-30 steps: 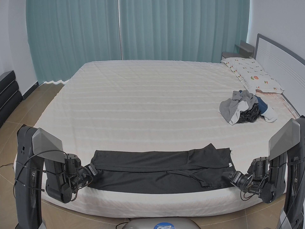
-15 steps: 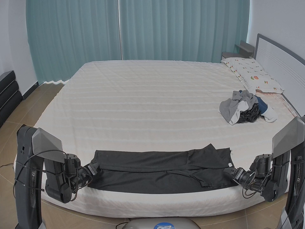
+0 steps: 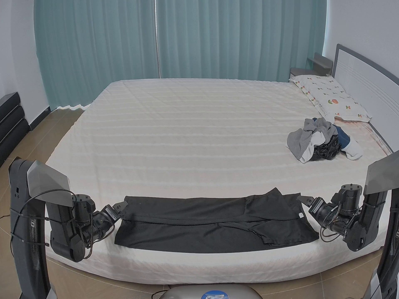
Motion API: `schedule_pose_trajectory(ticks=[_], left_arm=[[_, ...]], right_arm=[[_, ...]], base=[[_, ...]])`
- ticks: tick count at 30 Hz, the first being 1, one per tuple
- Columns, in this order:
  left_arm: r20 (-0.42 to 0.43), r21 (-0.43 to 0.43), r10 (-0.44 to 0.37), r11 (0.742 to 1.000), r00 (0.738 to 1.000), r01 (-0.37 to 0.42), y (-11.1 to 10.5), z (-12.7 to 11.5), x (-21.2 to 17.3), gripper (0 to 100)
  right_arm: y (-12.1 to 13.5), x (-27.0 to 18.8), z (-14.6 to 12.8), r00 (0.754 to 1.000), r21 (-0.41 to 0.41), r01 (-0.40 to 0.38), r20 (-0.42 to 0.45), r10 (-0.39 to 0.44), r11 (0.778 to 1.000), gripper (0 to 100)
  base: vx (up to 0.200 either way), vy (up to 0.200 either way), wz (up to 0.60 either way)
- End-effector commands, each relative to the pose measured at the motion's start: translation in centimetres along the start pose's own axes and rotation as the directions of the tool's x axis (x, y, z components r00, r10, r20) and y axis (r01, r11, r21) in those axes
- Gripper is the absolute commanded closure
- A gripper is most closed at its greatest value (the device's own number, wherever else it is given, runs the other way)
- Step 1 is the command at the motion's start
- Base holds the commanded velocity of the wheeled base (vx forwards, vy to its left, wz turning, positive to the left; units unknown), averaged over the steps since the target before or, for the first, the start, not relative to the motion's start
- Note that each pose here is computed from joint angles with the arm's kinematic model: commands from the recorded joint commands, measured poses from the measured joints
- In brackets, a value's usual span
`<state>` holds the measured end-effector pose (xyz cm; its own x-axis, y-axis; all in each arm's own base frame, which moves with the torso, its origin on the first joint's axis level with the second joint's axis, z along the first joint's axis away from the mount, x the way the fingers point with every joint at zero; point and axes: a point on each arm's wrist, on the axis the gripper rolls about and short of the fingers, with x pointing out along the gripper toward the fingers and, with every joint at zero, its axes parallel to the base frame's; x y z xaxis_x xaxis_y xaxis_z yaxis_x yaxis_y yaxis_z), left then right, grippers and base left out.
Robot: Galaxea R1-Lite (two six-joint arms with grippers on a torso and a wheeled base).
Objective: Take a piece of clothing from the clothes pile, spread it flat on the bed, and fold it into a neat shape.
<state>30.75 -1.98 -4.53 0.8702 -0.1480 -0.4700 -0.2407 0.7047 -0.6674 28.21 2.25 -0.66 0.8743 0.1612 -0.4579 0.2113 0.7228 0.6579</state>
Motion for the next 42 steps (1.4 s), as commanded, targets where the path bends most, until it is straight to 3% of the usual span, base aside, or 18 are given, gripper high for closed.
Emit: schedule_pose_trajectory(ticks=[1, 10, 13, 19, 24, 39, 40, 42], left_arm=[[0.017, -0.037, -0.017, 0.999, 1.000, 0.018, -0.4, 0.8, -0.6, 0], [0.002, -0.058, -0.010, 0.998, 1.000, 0.011, -0.1, 0.5, -0.6, 0], [0.000, -0.055, -0.008, 0.998, 1.000, 0.008, -0.1, 0.4, -0.5, 0], [-0.004, -0.054, -0.004, 0.999, 1.000, 0.003, 0.0, 0.3, -0.4, 0], [-0.008, -0.052, 0.001, 0.999, 1.000, -0.001, 0.1, 0.1, -0.4, 0], [-0.013, -0.049, 0.005, 0.999, 1.000, -0.006, 0.2, -0.1, -0.3, 0], [-0.013, -0.049, 0.005, 0.999, 1.000, -0.006, 0.2, -0.1, -0.3, 0], [-0.012, -0.048, 0.004, 0.999, 1.000, -0.004, 0.1, -0.1, -0.3, 0]], right_arm=[[0.8, 2.2, -0.5, 0.999, -0.009, -0.026, -0.034, 0.026, 1.000, 0], [2.4, 3.3, 0.0, 0.998, -0.064, -0.043, -0.052, 0.040, 0.997, 0], [1.8, 4.9, 0.5, 0.996, -0.066, -0.025, -0.086, 0.020, 0.997, 0], [0.5, 6.3, 0.1, 0.980, -0.057, -0.074, -0.188, 0.062, 0.996, 0], [-0.8, 7.3, 0.2, 0.983, -0.105, -0.062, -0.180, 0.042, 0.993, 0], [-1.4, 8.1, -0.9, 0.976, -0.147, -0.064, -0.217, 0.031, 0.987, 0], [-1.5, 8.1, -0.9, 0.976, -0.148, -0.063, -0.217, 0.029, 0.987, 100], [-1.6, 8.1, -1.0, 0.975, -0.158, -0.062, -0.220, 0.026, 0.986, 100]], base=[[0.000, 0.000, 0.00], [0.133, 0.000, 0.00], [0.000, 0.000, 0.00], [0.000, 0.000, 0.00], [0.000, 0.000, 0.00], [0.000, 0.000, 0.00], [0.000, 0.000, 0.00], [0.000, 0.000, 0.00]])
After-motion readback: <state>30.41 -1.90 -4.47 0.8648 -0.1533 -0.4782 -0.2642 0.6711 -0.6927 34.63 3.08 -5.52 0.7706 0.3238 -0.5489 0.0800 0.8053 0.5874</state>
